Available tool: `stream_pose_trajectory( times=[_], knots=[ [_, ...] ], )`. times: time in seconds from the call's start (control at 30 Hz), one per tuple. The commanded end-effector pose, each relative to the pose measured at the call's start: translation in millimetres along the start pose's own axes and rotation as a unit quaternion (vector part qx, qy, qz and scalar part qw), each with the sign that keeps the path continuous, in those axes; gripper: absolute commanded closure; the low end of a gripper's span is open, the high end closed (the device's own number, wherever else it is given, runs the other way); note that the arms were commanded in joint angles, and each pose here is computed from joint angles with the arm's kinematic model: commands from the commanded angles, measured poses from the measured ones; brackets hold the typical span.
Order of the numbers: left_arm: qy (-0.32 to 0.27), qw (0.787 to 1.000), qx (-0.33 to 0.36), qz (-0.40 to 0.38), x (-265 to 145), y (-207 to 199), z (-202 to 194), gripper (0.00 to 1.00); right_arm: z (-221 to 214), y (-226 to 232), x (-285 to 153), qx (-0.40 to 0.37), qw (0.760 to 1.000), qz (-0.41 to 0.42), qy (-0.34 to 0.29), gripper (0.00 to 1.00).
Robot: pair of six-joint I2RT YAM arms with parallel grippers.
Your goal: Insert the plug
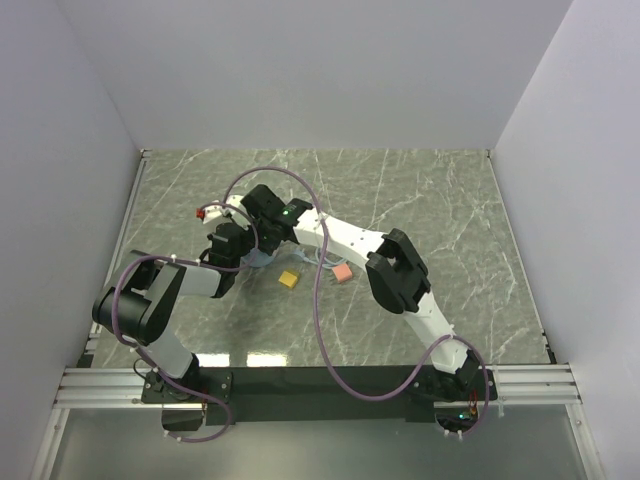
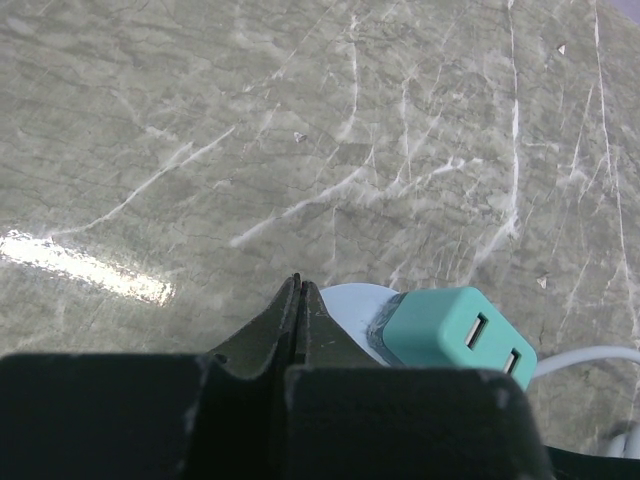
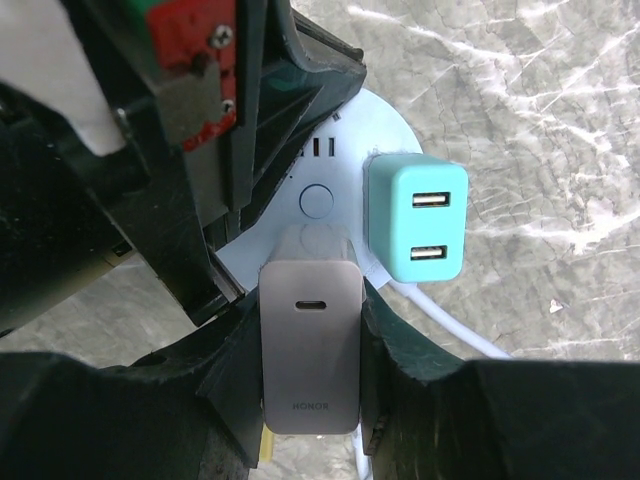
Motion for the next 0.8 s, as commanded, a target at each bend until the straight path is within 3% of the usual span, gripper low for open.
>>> stream_pose_trajectory(
  times=[0.0, 0.77],
  knots=[
    [0.11, 0.992, 0.034, -0.055, -20.7, -8.6, -42.2, 1.0, -233.4, 44.3, 104.5, 0.025, 0.919, 0.07, 0.387, 1.0],
    [0.104, 0.993, 0.042, -0.047, -18.6, -10.6, -42.6, 1.0, -271.8, 58.9, 88.2, 0.095, 0.92, 0.038, 0.378, 1.0]
  ],
)
Point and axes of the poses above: each gripper's point midway between its finger pads, its own x axis out along the fingers, its own y axis along the line the jaws close on, z = x × y, the point moved 9 cm from there along -x, back along the fingers, and after that the axes turned 11 degrees about x, right-handed, at the moved point
